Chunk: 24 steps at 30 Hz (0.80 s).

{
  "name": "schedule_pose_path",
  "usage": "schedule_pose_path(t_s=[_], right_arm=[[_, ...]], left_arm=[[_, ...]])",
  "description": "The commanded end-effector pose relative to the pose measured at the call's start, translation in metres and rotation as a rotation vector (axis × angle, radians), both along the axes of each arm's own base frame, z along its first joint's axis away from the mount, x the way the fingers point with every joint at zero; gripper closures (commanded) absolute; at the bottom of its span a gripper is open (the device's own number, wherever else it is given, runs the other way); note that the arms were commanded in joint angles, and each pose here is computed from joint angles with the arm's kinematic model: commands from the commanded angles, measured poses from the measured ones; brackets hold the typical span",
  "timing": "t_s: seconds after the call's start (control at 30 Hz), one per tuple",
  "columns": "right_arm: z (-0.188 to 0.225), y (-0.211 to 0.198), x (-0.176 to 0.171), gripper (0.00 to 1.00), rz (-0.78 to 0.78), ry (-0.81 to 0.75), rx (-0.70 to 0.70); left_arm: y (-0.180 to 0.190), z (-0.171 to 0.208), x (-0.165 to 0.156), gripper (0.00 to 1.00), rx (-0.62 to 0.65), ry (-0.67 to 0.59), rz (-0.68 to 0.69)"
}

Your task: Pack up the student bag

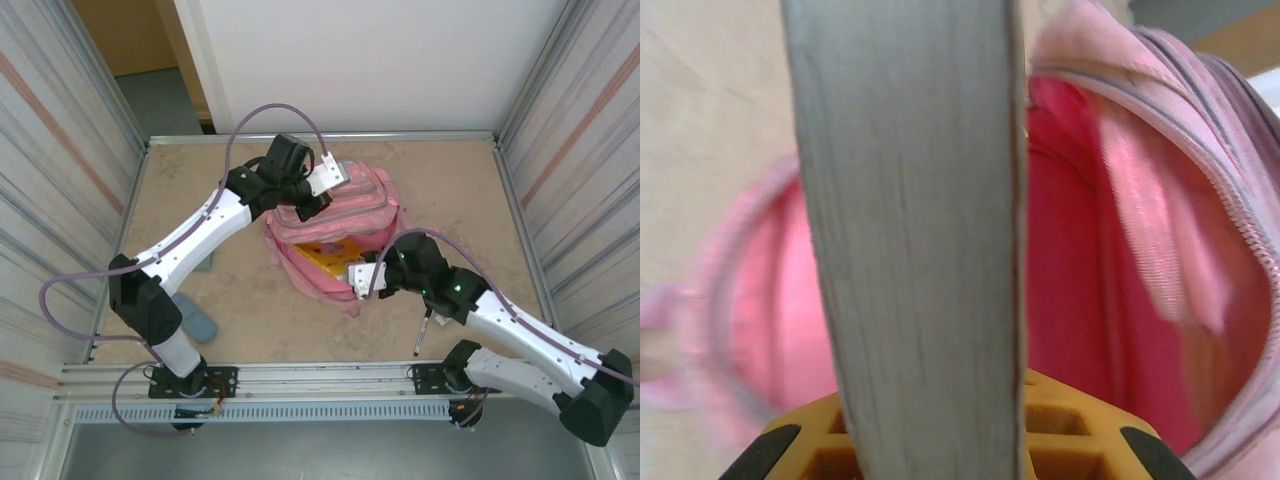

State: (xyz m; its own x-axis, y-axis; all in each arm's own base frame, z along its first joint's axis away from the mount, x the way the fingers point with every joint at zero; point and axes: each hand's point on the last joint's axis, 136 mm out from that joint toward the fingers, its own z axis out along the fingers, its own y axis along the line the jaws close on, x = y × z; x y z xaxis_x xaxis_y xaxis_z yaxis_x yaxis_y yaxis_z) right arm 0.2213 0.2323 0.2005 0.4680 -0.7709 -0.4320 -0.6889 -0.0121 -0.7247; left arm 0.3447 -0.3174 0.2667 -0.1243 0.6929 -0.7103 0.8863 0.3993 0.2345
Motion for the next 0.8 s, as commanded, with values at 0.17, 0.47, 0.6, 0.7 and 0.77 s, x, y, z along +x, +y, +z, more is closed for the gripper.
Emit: schedule_pose_path(t_s=[0.17,0.47,0.6,0.7,0.77], right_arm=[[0.046,0.006,0.081,1.0,-0.085,-0.425,-0.121],[0.014,0.015,0.124,0.99,-0.13,-0.497,-0.229],[-0.004,0.032,0.131,0.99,-0.143,-0.512,-0.252],[-0.014,0.04,0.146,0.98,-0.197,-0.498,-0.256],[-0.021,0.042,0.157,0.98,-0.232,-0.514,-0.259]], left_arm=[[-0.004,0.066,-0.017,1.0,-0.175,-0.141,-0.029],[-0.003,0.082,-0.022,1.0,-0.2,-0.172,-0.053],[-0.005,0.084,-0.024,1.0,-0.21,-0.171,-0.064],[-0.006,0.088,-0.028,1.0,-0.225,-0.173,-0.084],[-0.006,0.089,-0.029,1.0,-0.242,-0.175,-0.086]])
